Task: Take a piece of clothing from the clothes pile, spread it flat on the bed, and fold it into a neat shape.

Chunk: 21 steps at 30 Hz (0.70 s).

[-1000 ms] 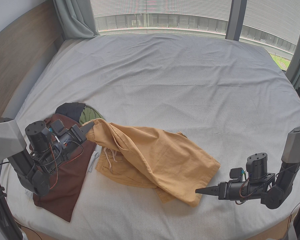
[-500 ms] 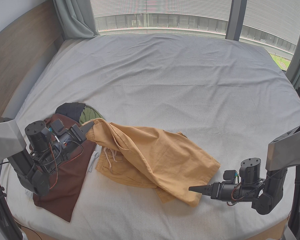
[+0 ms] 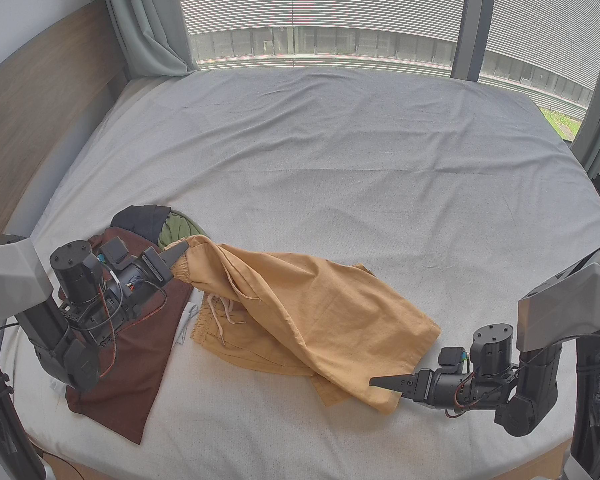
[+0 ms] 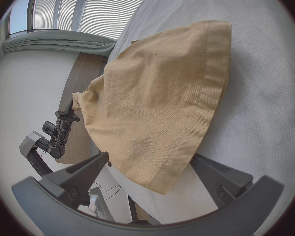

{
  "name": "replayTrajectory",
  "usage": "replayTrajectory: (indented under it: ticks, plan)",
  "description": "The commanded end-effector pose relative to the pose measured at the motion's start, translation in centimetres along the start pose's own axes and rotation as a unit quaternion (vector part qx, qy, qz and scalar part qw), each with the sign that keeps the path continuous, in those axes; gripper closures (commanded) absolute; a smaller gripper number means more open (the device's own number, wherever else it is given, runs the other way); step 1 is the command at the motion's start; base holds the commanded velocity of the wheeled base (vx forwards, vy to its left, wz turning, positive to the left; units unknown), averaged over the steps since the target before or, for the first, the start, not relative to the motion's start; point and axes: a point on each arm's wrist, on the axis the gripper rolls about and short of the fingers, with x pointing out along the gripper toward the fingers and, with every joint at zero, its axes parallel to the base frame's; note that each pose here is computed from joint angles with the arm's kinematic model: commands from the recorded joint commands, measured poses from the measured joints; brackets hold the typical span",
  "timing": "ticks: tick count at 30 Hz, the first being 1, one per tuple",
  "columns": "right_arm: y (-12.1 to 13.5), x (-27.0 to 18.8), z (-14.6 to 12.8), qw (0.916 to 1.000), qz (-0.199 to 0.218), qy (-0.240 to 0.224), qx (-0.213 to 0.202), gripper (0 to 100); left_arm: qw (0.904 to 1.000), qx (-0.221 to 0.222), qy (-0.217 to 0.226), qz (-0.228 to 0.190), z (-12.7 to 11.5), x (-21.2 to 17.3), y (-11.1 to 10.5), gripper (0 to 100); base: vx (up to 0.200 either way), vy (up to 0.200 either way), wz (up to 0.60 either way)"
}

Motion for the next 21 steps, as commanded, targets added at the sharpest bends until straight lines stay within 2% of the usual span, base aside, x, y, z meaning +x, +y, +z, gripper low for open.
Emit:
replayTrajectory:
  ticks: [1, 2, 12, 16, 21]
  plan:
    - [0.9, -0.4, 0.2, 0.9999, 0.012, -0.004, -0.009, 0, 1.0, -0.001, 0.001, 0.001, -0.1, 0.0, 0.1, 100, 0.0, 0.0, 0.0]
    - [0.9, -0.4, 0.2, 0.9999, 0.012, -0.004, -0.009, 100, 1.0, -0.001, 0.001, 0.001, -0.1, 0.0, 0.1, 100, 0.0, 0.0, 0.0]
    - [3.4, -2.2, 2.0, 0.9973, 0.061, -0.04, -0.014, 100, 1.0, -0.002, 0.004, 0.006, -0.4, 0.3, 0.5, 100, 0.0, 0.0, 0.0]
    - [3.5, -2.4, 2.7, 0.9963, 0.066, -0.053, -0.016, 100, 1.0, -0.003, 0.005, 0.006, -0.4, 0.4, 0.6, 100, 0.0, 0.0, 0.0]
    - [3.4, -2.6, 5.2, 0.992, 0.077, -0.098, -0.021, 100, 1.0, -0.003, 0.005, 0.007, -0.5, 0.6, 0.8, 100, 0.0, 0.0, 0.0]
